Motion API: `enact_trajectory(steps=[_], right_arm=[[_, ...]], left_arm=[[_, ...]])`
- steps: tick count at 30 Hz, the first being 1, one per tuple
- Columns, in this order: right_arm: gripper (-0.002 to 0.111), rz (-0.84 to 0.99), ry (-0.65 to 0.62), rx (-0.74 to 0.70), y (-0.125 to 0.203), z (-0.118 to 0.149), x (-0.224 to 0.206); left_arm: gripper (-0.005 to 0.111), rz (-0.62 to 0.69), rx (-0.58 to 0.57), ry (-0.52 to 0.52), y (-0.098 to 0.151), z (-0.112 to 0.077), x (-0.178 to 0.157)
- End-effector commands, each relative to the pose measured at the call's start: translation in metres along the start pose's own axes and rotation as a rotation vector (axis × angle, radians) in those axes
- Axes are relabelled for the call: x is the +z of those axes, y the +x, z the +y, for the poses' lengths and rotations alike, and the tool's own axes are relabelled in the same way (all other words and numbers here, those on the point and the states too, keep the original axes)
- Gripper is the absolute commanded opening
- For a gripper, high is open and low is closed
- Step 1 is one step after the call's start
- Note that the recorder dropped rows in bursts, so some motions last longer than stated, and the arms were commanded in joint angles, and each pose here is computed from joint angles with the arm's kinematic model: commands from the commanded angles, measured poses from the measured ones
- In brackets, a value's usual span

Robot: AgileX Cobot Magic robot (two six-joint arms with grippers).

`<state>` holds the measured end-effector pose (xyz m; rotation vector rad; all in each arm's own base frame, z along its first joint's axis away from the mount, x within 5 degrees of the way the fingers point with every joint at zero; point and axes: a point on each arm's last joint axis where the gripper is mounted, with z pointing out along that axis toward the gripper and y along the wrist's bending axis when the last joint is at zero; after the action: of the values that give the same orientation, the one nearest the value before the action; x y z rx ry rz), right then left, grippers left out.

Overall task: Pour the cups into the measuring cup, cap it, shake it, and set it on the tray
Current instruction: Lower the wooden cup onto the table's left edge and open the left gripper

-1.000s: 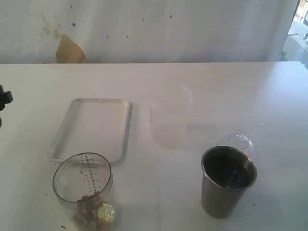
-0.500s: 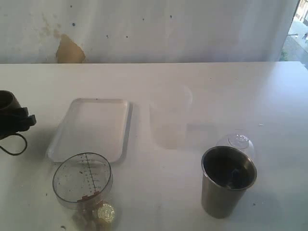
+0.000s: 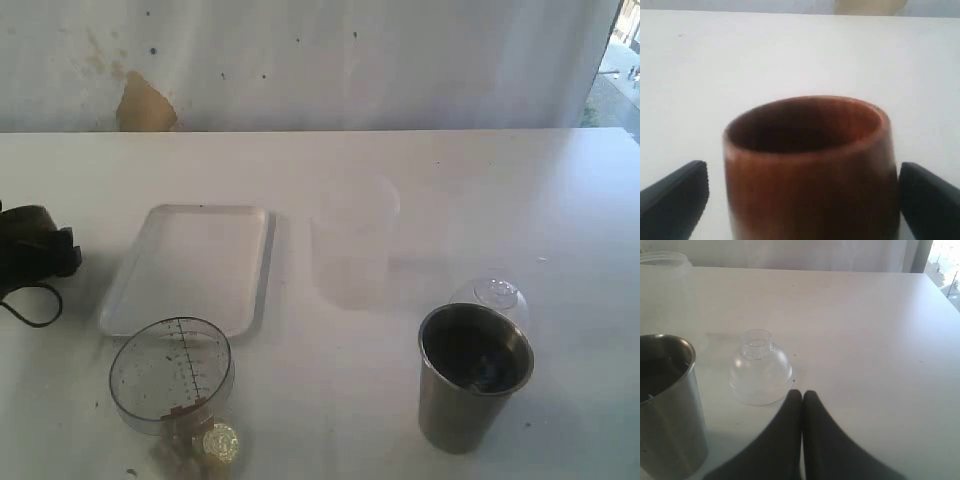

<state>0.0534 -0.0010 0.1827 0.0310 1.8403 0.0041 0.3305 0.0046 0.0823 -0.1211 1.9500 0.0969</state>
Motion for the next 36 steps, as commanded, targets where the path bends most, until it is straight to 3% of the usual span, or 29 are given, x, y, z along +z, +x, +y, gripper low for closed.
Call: enact_trajectory(steps=[1,7,17,22,26,30,33,36], right_arm=[[0.0,-0.006,0.005,-0.004,0.001,0.0,0.0],[0.0,-0.006,0.005,-0.004,0.001,0.0,0.0],[0.0,-0.006,0.005,-0.004,0.001,0.0,0.0],[0.0,-0.006,0.005,-0.004,0.001,0.0,0.0],[0.0,-0.006,0.005,-0.004,0.001,0.0,0.0],[0.0,-0.006,0.005,-0.004,0.001,0.0,0.0],[0.0,-0.006,0.005,-0.004,0.001,0.0,0.0],[0.0,-0.006,0.005,-0.004,0.001,0.0,0.0]], left_arm=[[0.105,-0.003,0.018,0.016,-0.001,0.0,0.001],[0.105,-0.019,0.012,0.019,-0.013,-0.001,-0.003],[0.105,-0.043,-0.009,0.039,-0.058,-0.001,-0.028],[0.105,-0.04,0.021,0.088,-0.086,-0.003,-0.05],[0.105,-0.014,0.114,0.159,-0.104,-0.007,-0.074],[0.104,-0.028,0.068,0.16,-0.122,-0.005,-0.095],[0.093,-0.021,0.056,0.157,-0.131,-0.003,-0.109],[0.059,0.005,0.053,0.153,-0.136,-0.001,-0.123]])
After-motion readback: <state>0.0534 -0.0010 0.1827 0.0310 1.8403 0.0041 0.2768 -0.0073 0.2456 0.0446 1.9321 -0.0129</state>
